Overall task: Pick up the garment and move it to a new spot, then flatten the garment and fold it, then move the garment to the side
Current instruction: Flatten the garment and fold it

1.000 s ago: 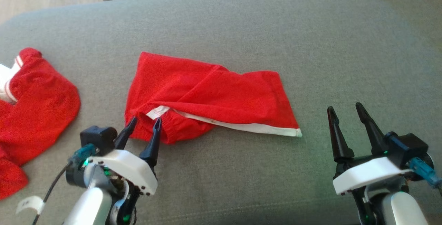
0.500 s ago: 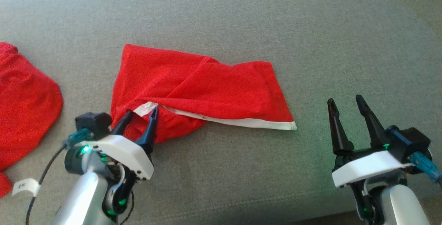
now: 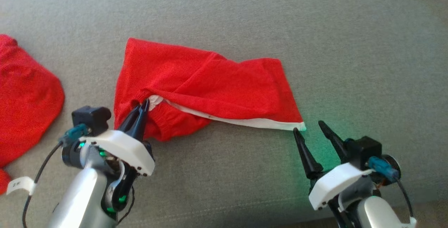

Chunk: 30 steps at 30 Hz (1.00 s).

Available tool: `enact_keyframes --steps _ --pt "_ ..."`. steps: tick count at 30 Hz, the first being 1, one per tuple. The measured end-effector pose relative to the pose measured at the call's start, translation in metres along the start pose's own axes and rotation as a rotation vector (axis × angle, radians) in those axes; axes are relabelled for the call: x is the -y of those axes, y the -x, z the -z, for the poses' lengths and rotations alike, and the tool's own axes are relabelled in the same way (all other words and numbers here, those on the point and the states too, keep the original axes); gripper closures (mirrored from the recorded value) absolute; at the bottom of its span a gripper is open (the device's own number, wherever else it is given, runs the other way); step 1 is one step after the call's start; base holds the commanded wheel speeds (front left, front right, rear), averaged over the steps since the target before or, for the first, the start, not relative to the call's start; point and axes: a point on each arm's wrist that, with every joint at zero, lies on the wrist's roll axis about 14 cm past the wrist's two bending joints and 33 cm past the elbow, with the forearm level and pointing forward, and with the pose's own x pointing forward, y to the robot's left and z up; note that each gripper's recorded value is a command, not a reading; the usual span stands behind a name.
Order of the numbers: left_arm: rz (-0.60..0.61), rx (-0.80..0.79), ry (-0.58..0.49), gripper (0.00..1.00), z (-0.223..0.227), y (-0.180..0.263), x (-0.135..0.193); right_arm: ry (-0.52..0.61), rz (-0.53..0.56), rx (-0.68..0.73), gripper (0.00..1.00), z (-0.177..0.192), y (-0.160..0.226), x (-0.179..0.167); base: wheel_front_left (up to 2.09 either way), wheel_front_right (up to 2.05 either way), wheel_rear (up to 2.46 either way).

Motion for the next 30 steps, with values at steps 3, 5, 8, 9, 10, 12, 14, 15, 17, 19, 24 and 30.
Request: enact_keyframes --steps 3,5,8,9,10,12,14,15,17,19,24,30 --pt "0.004 0.011 -0.001 1.00 -0.003 -0.002 0.000 0.021 -0.003 -0.062 0.00 0.017 -0.005 0.000 0.00 0.00 0.00" --pt "0.004 0.016 -0.001 1.00 -0.003 -0.003 0.000 0.024 -0.006 -0.096 0.00 0.027 -0.008 0.000 0.00 0.00 0.00" --pt "-0.003 0.018 0.001 1.00 -0.003 -0.003 -0.003 0.026 -0.009 -0.137 0.00 0.038 -0.011 0.001 0.00 0.00 0.00" --pt "-0.008 0.019 0.001 1.00 -0.002 -0.003 -0.005 0.027 -0.011 -0.148 0.00 0.041 -0.014 0.001 0.00 0.00 0.00" --pt "-0.009 0.017 0.001 1.00 -0.001 -0.003 -0.006 0.031 -0.014 -0.152 0.00 0.041 -0.017 0.001 0.00 0.00 0.00" --pt "-0.009 0.023 0.005 1.00 -0.002 -0.004 -0.007 0.050 -0.016 -0.149 0.00 0.039 -0.025 0.002 0.00 0.00 0.00" --pt "-0.012 0.035 0.011 1.00 -0.004 -0.006 -0.008 0.068 -0.025 -0.131 0.69 0.033 -0.035 0.002 0.00 0.00 0.00" --pt "-0.013 0.034 0.013 1.00 -0.003 -0.007 -0.008 0.076 -0.026 -0.123 1.00 0.031 -0.037 0.002 0.00 0.00 0.00" --pt "-0.013 0.034 0.016 1.00 -0.003 -0.007 -0.008 0.084 -0.024 -0.123 1.00 0.031 -0.038 0.003 0.00 0.00 0.00" --pt "-0.012 0.042 0.016 1.00 -0.004 -0.007 -0.008 0.083 -0.018 -0.112 1.00 0.029 -0.038 0.005 0.00 0.00 0.00" --pt "0.004 0.078 0.004 1.00 -0.016 -0.005 -0.003 0.084 0.017 -0.023 1.00 0.002 -0.034 0.015 0.00 0.00 0.00" --pt "0.080 0.157 -0.067 1.00 -0.055 0.004 0.013 0.110 0.101 0.135 1.00 -0.055 -0.021 0.039 0.00 0.00 0.00"
